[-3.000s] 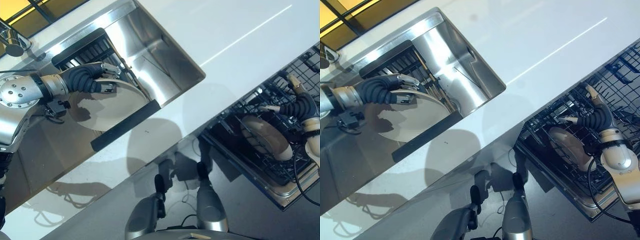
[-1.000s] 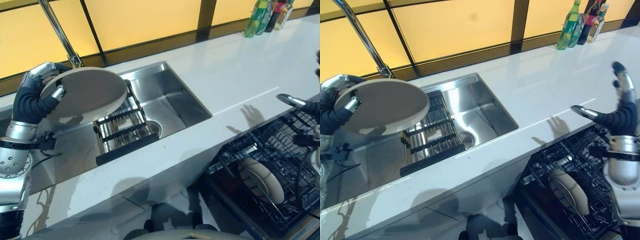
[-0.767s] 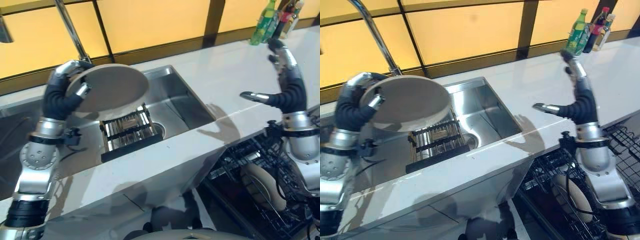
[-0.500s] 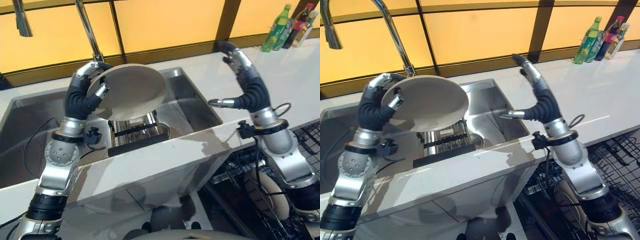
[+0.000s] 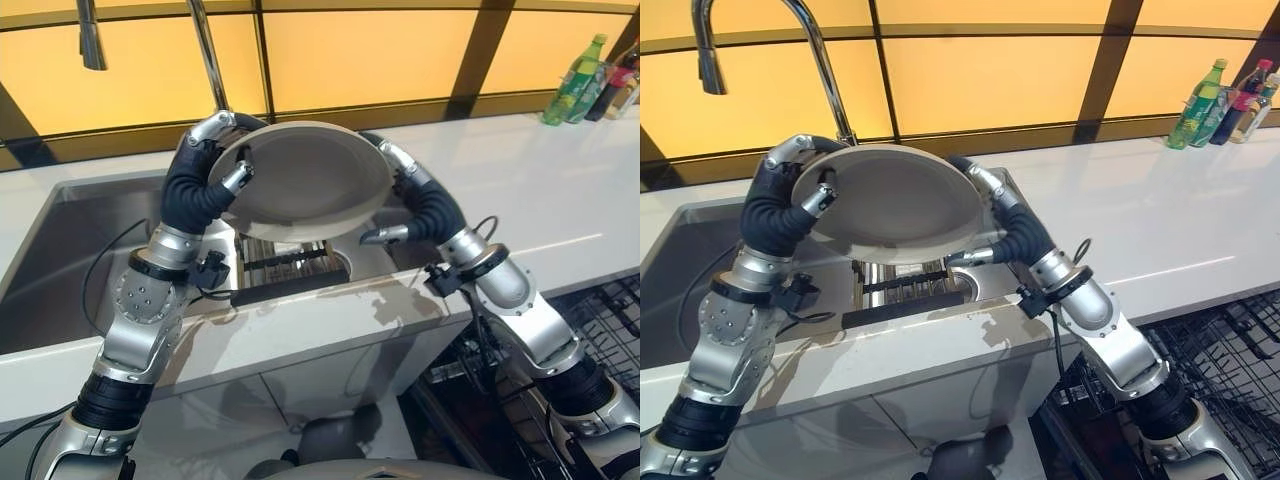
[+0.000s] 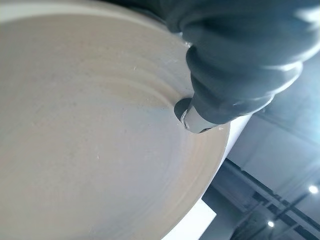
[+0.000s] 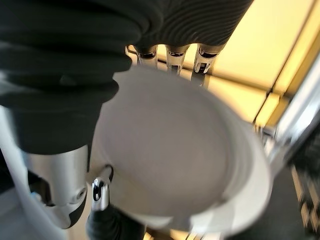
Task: Pick up plates and place into dishwasher.
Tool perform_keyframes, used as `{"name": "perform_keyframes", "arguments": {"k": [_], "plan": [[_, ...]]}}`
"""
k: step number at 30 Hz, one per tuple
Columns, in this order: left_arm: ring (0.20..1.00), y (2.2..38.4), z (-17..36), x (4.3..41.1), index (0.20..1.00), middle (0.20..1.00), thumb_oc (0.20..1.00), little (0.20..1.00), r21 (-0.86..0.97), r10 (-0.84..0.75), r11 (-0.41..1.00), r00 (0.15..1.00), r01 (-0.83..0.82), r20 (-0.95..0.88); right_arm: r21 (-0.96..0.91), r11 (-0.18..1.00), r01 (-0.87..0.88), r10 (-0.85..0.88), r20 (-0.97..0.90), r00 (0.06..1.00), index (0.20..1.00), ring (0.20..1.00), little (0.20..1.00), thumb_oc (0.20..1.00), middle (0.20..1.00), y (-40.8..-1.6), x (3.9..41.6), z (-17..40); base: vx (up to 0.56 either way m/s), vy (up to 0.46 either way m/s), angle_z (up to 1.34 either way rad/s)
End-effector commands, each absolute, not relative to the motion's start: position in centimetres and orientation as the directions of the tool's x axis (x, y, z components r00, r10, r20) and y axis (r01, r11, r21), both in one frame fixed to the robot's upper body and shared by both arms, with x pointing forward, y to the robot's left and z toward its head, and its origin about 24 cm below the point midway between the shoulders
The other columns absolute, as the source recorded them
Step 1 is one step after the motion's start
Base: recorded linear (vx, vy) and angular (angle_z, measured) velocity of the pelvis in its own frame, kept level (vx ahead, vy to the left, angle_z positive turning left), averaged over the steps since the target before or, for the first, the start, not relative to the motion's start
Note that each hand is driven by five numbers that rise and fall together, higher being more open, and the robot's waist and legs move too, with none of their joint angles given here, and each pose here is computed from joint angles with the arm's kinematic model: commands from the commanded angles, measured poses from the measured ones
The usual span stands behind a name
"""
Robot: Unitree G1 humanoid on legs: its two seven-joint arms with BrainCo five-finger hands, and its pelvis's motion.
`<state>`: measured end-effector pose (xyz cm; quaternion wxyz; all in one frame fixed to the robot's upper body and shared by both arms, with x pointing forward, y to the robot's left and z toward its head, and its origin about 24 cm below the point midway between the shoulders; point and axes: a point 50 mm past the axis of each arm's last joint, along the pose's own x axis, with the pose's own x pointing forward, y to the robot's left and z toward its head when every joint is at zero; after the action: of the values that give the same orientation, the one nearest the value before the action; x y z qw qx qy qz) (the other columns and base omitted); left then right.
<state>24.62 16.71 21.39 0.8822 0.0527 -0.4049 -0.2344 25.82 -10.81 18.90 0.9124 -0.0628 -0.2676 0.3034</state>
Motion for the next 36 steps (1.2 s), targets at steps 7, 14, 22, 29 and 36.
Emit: {"name": "perform_keyframes", "arguments": {"k": [7,14,22,29,36], "plan": [[0.200,13.5,23.7,24.4,0.200,0.200,0.200,0.200,0.298,-0.546,0.783,0.373,0.547,0.750,-0.081,0.688,-0.721,0.621,0.580,0.527,1.000,1.000,1.000,1.000,1.000,-7.4,25.8,21.5,0.00,0.002,0.01],[0.200,12.5,23.2,24.8,0.200,0.200,0.200,0.200,0.274,-0.554,0.765,0.378,0.583,0.742,0.022,0.613,-0.790,0.591,0.651,0.477,1.000,1.000,1.000,1.000,1.000,-5.8,25.2,22.6,0.00,0.000,0.00],[0.200,11.8,23.1,24.9,0.200,0.200,0.200,0.200,0.258,-0.553,0.758,0.382,0.599,0.740,0.078,0.530,-0.845,0.637,0.622,0.457,1.000,1.000,1.000,1.000,1.000,-4.6,24.7,22.1,0.01,-0.012,-0.02],[0.200,11.5,22.7,25.1,0.200,0.200,0.200,0.200,0.245,-0.555,0.757,0.398,0.605,0.731,0.082,0.473,-0.877,0.680,0.598,0.423,0.200,0.200,0.200,0.200,0.200,-3.4,24.3,21.9,0.03,-0.020,-0.07],[0.200,11.7,22.7,25.0,0.200,0.200,0.200,0.200,0.240,-0.544,0.768,0.409,0.594,0.733,0.054,0.515,-0.855,0.714,0.524,0.464,0.200,0.200,0.200,0.200,0.200,-3.3,24.6,21.0,0.01,-0.001,-0.02]]}}
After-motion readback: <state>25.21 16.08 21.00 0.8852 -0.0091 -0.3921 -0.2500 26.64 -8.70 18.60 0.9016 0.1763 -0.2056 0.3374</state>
